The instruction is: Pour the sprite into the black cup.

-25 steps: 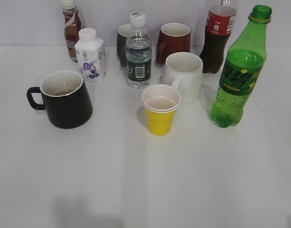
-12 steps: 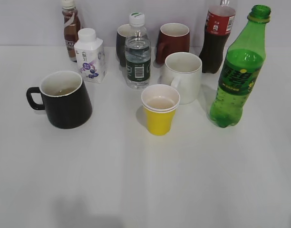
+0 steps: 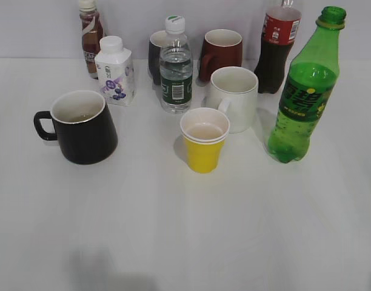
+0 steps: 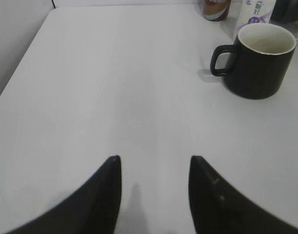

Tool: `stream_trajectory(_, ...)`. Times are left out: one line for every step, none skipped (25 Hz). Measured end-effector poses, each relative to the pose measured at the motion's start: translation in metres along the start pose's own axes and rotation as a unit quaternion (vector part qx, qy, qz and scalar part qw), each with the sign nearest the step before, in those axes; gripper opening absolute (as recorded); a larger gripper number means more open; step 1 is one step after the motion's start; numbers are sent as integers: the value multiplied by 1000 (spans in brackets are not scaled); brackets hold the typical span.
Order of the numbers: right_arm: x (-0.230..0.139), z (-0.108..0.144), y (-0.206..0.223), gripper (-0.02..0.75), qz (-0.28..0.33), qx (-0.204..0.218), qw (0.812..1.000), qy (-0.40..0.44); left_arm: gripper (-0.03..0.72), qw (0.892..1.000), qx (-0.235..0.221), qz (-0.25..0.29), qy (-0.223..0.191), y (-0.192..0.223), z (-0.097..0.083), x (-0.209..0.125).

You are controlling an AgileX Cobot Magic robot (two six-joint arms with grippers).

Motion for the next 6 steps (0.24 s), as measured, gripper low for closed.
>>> stream_trajectory(0, 0, 0, 575, 0, 0, 1000, 0, 347, 1000, 0, 0, 0, 0, 0, 0)
stream_trajectory(0, 0, 0, 575, 0, 0, 1000, 0, 344, 1000, 0, 0, 0, 0, 0, 0)
stream_trajectory(0, 0, 0, 575, 0, 0, 1000, 0, 341, 1000, 0, 0, 0, 0, 0, 0)
stream_trajectory(0, 0, 0, 575, 0, 0, 1000, 0, 337, 1000, 0, 0, 0, 0, 0, 0)
stream_trajectory(0, 0, 0, 575, 0, 0, 1000, 0, 334, 1000, 0, 0, 0, 0, 0, 0)
stream_trajectory(0, 0, 0, 575, 0, 0, 1000, 0, 330, 1000, 0, 0, 0, 0, 0, 0)
Point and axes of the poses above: a point on each arm's last joint axis where the gripper is mounted, y pointing out along that axis toward the gripper, z along the wrist's bending axis when the last joint is at zero, x = y × z, the point moved 9 cm from there along y, pointing out along that axis toward the gripper, and after that the axes turned 1 degree about y, right-handed, at the moved point
